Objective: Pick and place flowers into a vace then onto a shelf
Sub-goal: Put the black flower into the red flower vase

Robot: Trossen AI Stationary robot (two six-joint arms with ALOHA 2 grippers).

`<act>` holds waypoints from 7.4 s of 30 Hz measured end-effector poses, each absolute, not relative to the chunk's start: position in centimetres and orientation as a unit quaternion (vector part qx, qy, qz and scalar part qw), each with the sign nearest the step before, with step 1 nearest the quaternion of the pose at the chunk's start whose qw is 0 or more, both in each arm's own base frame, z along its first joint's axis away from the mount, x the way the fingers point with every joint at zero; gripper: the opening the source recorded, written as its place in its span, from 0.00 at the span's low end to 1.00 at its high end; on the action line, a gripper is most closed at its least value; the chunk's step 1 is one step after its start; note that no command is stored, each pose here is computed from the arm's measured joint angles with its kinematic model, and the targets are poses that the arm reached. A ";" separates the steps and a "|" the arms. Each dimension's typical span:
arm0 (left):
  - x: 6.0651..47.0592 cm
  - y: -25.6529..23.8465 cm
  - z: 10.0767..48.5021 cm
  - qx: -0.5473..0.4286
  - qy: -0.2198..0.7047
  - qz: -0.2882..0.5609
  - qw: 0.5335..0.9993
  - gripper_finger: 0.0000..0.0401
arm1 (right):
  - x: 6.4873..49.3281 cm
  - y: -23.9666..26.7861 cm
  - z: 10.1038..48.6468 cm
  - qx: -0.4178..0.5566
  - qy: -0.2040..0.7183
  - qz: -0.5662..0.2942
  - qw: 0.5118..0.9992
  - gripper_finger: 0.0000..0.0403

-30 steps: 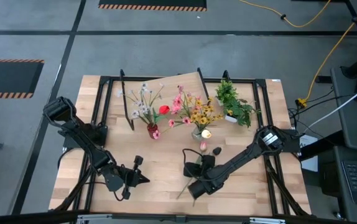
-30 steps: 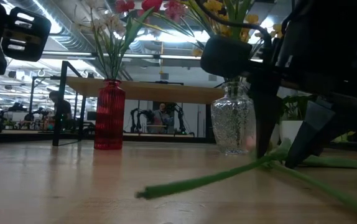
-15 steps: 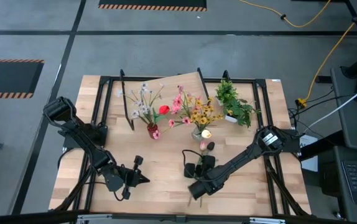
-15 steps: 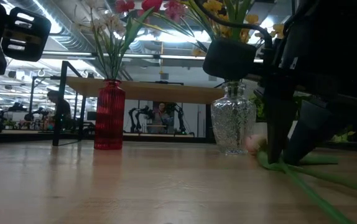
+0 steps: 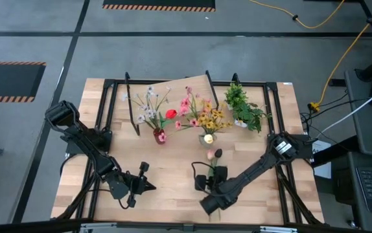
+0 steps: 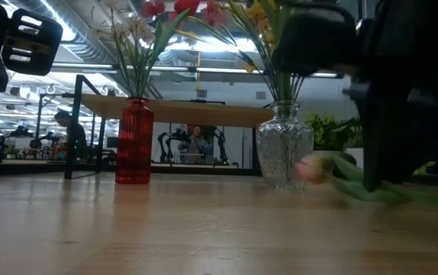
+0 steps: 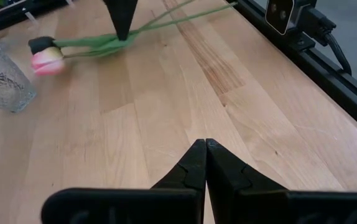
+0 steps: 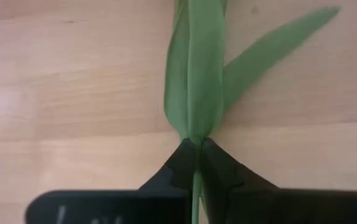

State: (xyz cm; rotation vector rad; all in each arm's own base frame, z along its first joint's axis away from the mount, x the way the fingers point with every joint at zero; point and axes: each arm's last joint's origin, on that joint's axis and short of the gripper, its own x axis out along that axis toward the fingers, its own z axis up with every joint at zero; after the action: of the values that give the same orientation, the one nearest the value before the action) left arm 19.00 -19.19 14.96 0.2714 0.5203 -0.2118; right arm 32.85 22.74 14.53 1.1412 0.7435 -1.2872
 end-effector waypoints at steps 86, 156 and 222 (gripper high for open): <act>19.0 -19.2 15.0 0.121 0.257 -0.101 0.953 0.01 | 33.0 21.8 13.2 0.496 0.350 -0.555 0.569 0.29; 19.0 -19.2 15.0 0.120 0.258 -0.101 0.953 0.01 | 33.0 20.7 14.4 0.470 0.340 -0.573 0.580 0.29; 18.9 -19.4 14.9 0.066 0.276 -0.125 0.951 0.01 | 23.0 24.1 23.9 0.300 0.361 -0.391 0.792 0.01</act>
State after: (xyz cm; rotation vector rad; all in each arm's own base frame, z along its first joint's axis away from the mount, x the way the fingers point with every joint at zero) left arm 18.89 -19.41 14.89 0.1337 0.5605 -0.2533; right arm 23.00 24.11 23.88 0.6452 0.7758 -0.8413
